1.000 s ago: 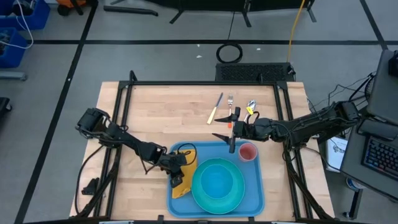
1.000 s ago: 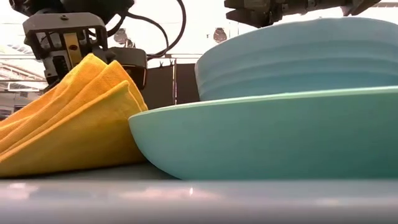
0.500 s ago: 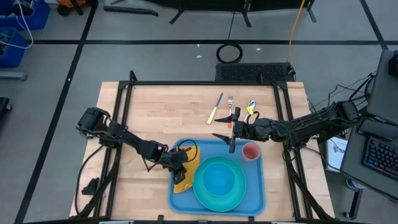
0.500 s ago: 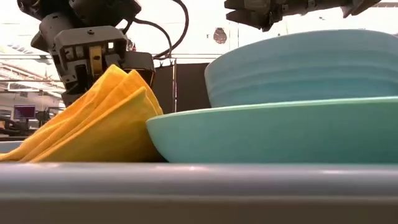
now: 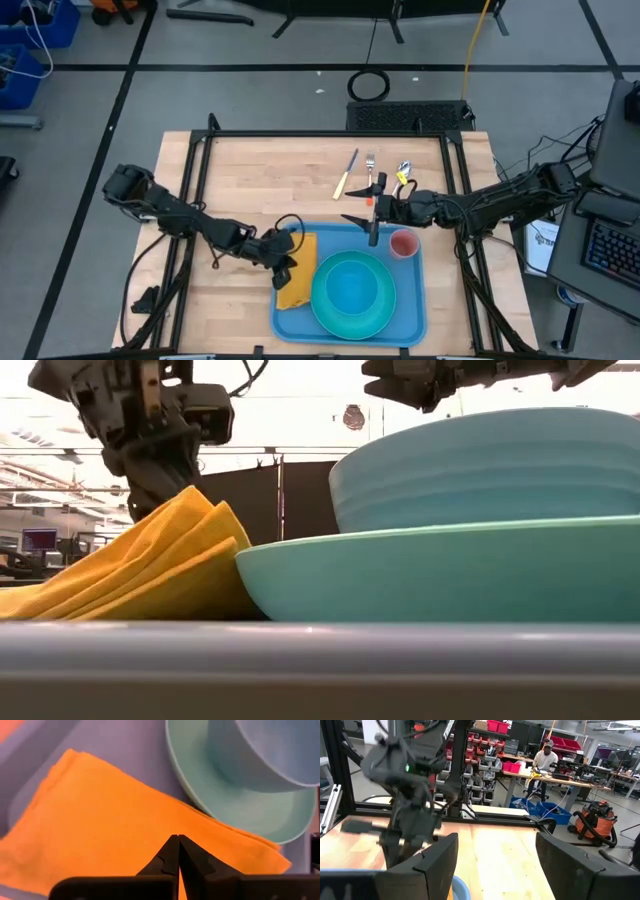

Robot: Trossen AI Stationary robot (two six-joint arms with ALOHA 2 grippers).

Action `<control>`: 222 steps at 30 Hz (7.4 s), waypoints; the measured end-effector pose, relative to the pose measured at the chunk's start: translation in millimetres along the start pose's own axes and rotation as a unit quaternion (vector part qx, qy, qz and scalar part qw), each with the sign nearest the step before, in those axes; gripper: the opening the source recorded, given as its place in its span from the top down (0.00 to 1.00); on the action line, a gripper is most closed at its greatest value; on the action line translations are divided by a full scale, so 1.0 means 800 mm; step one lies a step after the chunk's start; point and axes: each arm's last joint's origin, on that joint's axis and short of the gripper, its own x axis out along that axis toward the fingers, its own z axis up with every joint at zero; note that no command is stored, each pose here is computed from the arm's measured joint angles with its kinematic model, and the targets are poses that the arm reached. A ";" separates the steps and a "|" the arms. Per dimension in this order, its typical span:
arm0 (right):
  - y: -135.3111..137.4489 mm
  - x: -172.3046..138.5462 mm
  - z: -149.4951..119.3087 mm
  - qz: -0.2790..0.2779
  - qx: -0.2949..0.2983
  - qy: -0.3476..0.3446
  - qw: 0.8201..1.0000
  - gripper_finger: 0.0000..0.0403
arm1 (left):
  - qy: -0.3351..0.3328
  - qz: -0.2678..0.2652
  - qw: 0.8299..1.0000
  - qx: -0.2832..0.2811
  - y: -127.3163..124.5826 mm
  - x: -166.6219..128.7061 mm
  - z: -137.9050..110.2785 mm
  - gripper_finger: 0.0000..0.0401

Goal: Set up tray
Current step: Put the orange napkin to the left of the green plate on the blue serving tray, then put the orange fork on top of the orange napkin on the blue serving tray

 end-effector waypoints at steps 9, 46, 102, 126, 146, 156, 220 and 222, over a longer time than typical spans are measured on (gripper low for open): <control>-0.001 -0.003 -0.004 -0.003 0.005 -0.018 1.000 0.36 | 0.013 -0.065 0.998 0.000 -0.012 0.002 0.000 0.99; -0.001 -0.003 -0.005 -0.003 0.010 -0.016 1.000 0.36 | 0.064 -0.167 0.983 -0.033 -0.032 0.054 -0.028 1.00; -0.001 -0.003 -0.006 -0.002 0.013 -0.011 1.000 0.36 | 0.110 -0.172 0.978 -0.046 -0.028 0.081 -0.050 1.00; 0.000 -0.003 -0.007 -0.001 0.019 -0.009 1.000 0.36 | 0.098 -0.155 0.983 -0.020 -0.033 0.052 -0.035 0.99; 0.000 -0.003 -0.006 -0.001 0.021 -0.011 1.000 0.36 | -0.018 0.032 0.997 0.066 0.026 -0.008 0.032 0.96; -0.001 -0.003 -0.002 -0.006 -0.003 -0.026 1.000 0.36 | -0.065 0.025 0.998 0.008 0.120 -0.043 0.108 0.96; -0.199 0.065 -0.024 -0.198 0.358 0.344 0.845 0.50 | -0.457 -0.203 0.832 0.240 0.157 -0.121 0.004 0.94; -0.202 0.072 -0.027 -0.142 0.370 0.340 0.853 0.47 | -0.457 -0.204 0.832 0.240 0.157 -0.121 0.004 0.94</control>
